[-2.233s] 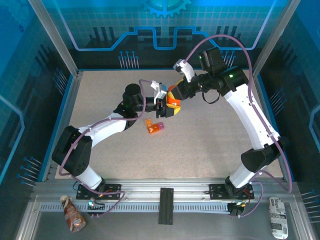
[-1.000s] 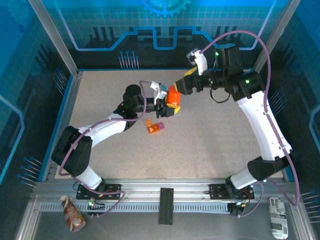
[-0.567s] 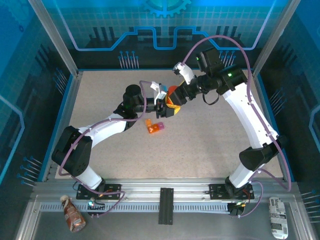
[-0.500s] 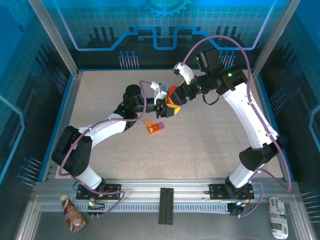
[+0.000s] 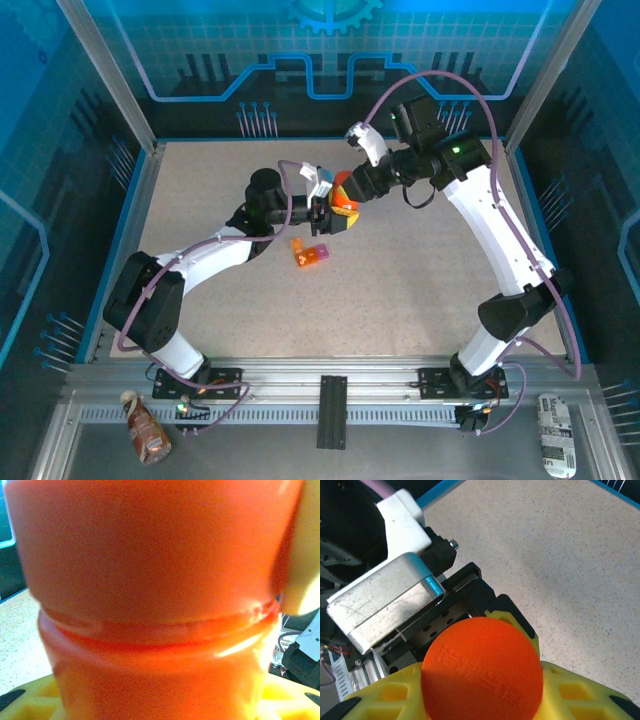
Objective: Sort the pills into containers
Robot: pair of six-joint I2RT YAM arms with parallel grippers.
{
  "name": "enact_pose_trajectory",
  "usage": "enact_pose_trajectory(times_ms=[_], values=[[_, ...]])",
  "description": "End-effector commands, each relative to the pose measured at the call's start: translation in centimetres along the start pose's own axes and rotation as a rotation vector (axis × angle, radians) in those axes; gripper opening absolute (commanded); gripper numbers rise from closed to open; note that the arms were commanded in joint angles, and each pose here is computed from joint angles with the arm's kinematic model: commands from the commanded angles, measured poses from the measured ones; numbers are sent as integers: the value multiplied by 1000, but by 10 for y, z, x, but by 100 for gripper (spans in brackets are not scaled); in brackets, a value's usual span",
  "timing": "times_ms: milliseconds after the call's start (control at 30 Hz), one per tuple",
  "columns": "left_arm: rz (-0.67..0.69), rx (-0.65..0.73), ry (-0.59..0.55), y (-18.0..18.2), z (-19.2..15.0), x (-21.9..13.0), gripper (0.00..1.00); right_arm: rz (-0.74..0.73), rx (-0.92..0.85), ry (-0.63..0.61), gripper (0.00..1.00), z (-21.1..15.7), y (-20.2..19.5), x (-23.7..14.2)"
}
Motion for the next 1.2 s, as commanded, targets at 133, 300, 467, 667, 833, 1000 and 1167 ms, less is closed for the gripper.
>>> enact_pose_trajectory(times_ms=[133,300,467,667,833,1000,1167], values=[[55,77,-55,-1,11,-2,99,-52,105,-141,18,4,-17,8],[115,78,-48,-8,3,-15,99,-139,215,-240,18,-1,-49,3],[236,51,-23,-13,-1,-33,99,-235,269,-312,19,-16,-81,16],[390,-28,74,-6,4,-52,99,-393,227,-436,20,-48,-113,48],[472,26,139,-11,7,-66,99,-518,139,-452,20,-77,-126,80],[597,23,182,-9,4,-78,99,-581,131,-400,21,-98,-133,110],[679,-51,212,-6,-1,-85,99,-595,161,-363,25,-114,-140,127]])
Point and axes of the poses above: each hand's point on the last joint's axis, 136 mm out from that joint toward the fingers, its own x axis out along the fingers, its own y axis along the line the jaws close on, z = x × y, the point moved 10 cm from there along -x, back along the fingers, and after that the axes turned 14 degrees about x, right-handed, at the moved point
